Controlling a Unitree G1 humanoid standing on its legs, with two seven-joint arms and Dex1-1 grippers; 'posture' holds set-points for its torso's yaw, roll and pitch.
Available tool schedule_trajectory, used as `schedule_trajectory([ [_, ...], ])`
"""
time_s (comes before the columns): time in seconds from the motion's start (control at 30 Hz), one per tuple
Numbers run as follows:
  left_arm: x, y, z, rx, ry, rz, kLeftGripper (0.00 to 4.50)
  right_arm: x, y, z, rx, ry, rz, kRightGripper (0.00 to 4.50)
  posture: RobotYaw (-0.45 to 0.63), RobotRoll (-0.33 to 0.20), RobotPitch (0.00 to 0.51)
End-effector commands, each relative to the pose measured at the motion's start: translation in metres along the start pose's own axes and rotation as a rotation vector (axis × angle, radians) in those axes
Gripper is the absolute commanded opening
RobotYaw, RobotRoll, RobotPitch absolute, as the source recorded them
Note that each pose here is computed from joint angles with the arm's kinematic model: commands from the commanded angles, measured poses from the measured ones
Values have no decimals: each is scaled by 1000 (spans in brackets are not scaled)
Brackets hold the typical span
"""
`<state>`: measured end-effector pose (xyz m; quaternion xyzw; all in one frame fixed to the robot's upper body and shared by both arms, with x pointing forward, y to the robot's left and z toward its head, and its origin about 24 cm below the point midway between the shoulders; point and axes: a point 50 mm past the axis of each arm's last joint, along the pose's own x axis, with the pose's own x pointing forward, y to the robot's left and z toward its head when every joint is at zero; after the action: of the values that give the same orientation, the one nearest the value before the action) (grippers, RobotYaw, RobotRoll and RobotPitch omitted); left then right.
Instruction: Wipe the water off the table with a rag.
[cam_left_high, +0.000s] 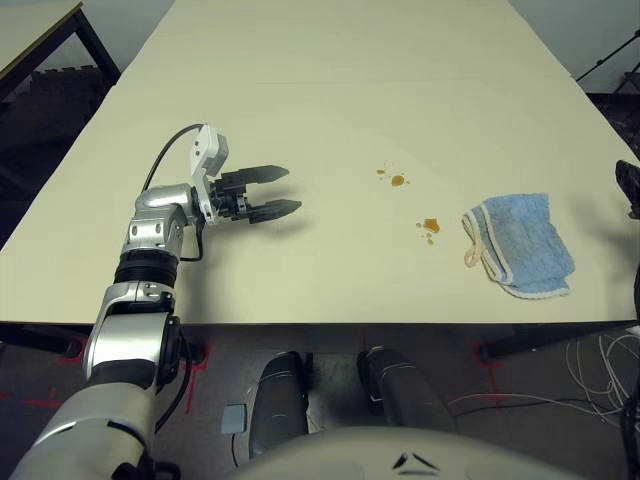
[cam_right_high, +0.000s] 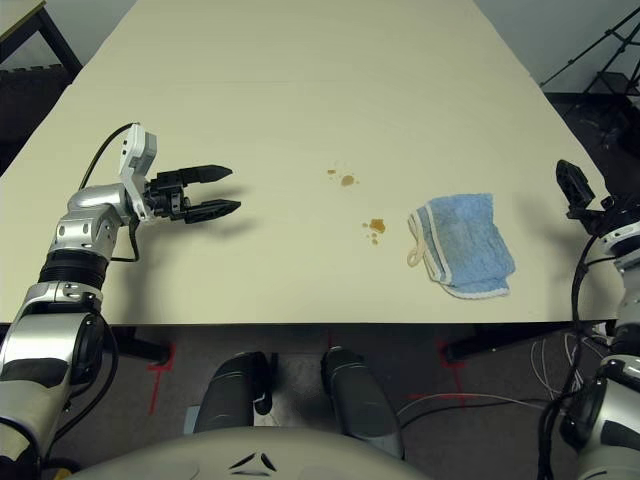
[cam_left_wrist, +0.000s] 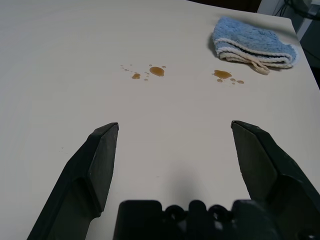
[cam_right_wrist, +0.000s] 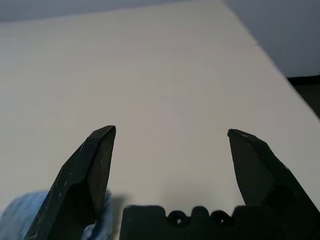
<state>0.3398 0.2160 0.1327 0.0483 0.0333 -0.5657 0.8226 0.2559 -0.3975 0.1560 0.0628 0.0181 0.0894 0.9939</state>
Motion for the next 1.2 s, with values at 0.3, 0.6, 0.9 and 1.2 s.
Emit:
schedule_trajectory([
  [0.3,-1,1,-1,5,17,19,4500,-2,26,-7,56,397,218,4465,-349,0,136],
  [0.6,-2,0,0,4,17,17,4500,2,34,-49,84,543,206,4465,-334,0,141],
  [0.9,-3,2,2,8,22,18,4500,5,45,-65,46,591,248,4465,-336,0,144],
  [1.2,-3,3,3,9,22,25,4500,4,58,-83,-41,666,284,4465,-339,0,145],
])
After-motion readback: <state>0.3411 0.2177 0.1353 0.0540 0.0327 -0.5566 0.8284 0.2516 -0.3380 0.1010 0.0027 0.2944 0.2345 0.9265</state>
